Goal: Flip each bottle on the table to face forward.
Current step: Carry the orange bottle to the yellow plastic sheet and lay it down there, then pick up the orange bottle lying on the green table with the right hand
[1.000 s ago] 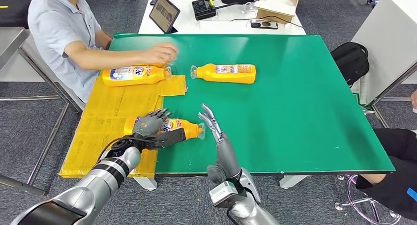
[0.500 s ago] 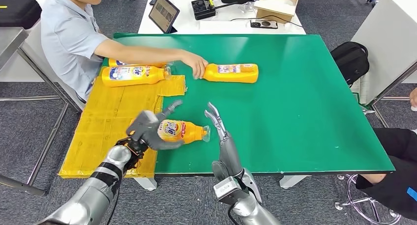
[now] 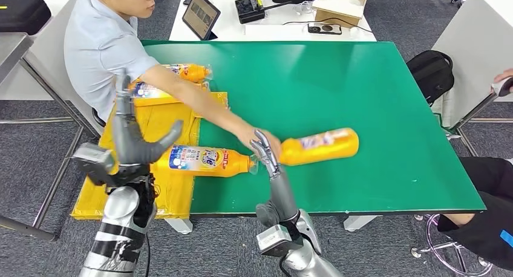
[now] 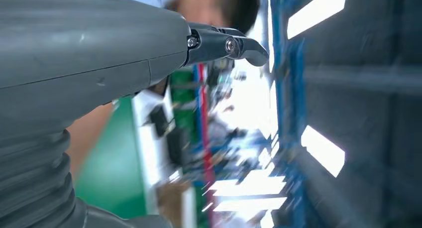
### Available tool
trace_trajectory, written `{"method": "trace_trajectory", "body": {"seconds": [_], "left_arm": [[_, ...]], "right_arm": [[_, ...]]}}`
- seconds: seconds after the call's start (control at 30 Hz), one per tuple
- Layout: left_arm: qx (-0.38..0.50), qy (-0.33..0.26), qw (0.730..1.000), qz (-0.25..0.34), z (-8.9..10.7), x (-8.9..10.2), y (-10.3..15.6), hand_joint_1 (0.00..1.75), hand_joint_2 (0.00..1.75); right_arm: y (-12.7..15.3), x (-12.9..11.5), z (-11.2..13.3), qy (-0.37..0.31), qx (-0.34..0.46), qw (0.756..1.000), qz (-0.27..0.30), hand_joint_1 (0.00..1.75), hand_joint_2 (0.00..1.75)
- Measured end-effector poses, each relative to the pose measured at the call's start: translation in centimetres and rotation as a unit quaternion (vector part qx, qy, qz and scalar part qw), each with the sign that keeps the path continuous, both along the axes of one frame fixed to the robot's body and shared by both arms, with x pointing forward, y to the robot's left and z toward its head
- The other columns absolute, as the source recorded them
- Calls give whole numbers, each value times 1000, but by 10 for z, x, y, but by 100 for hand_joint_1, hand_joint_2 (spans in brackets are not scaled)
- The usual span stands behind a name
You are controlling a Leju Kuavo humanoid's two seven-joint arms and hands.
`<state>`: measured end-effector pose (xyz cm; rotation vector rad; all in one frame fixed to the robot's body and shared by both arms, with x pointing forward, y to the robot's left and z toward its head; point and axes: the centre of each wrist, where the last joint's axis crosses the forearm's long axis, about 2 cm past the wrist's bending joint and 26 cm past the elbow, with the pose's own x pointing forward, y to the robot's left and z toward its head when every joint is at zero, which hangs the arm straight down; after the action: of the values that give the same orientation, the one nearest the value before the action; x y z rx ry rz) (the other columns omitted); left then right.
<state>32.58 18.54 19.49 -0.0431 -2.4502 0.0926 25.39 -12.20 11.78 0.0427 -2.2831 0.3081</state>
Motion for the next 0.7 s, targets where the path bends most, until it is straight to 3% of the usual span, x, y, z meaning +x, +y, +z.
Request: {"method": "trace_trajectory", "body": {"seconds": [0.03,0.13,0.33,0.5,0.7], "left_arm": [[-19,-6,1000,17,2,-5,1,0,175],[-64,2,996,63,-2,-26,6,0,175],[-87,62,986,128,-32,-70,12,0,175],[-57,61,983,166,-38,-91,16,0,175],[-59,62,983,164,-34,-97,16,0,175]], "right_arm": [[-3,2,-4,1,-16,1000,-7,0,175],[-24,9,-23,2,-111,992,-58,0,175],[-91,24,-47,35,-283,944,-169,0,175],[-131,33,-58,116,-342,915,-179,0,175],[-148,41,-67,159,-375,895,-182,0,175]]}}
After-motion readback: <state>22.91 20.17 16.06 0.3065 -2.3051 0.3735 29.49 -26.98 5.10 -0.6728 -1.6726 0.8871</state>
